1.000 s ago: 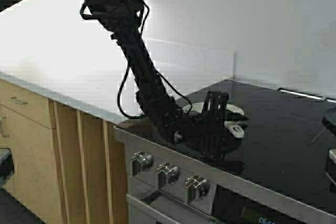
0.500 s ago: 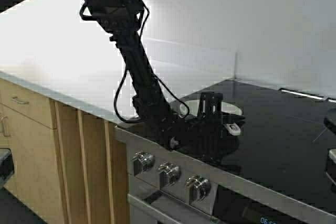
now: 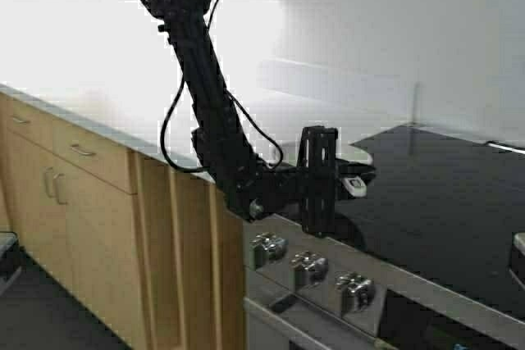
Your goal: Wash the pan
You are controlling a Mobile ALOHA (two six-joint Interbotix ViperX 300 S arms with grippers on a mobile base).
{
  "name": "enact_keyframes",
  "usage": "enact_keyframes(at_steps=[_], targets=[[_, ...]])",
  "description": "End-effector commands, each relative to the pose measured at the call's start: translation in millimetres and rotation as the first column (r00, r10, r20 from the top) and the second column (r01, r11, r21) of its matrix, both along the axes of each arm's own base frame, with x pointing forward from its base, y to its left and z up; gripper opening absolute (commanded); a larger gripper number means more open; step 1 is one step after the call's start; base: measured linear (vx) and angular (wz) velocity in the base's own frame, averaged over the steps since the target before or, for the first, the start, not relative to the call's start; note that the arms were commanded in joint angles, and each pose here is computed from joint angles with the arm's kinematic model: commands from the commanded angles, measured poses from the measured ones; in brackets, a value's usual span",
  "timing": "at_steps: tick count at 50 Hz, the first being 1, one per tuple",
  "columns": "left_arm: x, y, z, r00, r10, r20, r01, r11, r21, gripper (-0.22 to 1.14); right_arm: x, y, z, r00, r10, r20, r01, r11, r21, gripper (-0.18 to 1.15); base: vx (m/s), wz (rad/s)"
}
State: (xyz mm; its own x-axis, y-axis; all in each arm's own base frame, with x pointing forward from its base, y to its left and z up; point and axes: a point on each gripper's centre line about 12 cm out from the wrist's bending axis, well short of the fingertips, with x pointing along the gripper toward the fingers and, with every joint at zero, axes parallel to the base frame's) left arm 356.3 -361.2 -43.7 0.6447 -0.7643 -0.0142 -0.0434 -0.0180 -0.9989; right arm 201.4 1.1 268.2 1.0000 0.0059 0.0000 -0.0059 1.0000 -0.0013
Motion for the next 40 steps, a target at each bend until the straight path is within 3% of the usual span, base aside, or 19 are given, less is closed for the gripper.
enact_keyframes(at_steps=[1, 25, 40], targets=[[2, -4, 47, 0.996, -0.003, 0.086, 0.006, 0.999, -0.043, 0.02, 2, 0, 4, 1.0, 0.0, 0.009, 0.0, 1.0, 0.0, 0.06, -0.02, 0.31], [-36, 30, 58, 0.994, -0.022, 0.11, 0.016, 0.998, 0.057, 0.02, 2, 0, 3, 1.0, 0.0, 0.005, 0.0, 1.0, 0.0, 0.06, 0.02, 0.39], [-55, 50, 49, 0.994, -0.022, 0.106, 0.018, 0.999, 0.041, 0.02, 5, 0, 1, 1.0, 0.0, -0.009, 0.0, 1.0, -0.002, 0.06, 0.07, 0.46]])
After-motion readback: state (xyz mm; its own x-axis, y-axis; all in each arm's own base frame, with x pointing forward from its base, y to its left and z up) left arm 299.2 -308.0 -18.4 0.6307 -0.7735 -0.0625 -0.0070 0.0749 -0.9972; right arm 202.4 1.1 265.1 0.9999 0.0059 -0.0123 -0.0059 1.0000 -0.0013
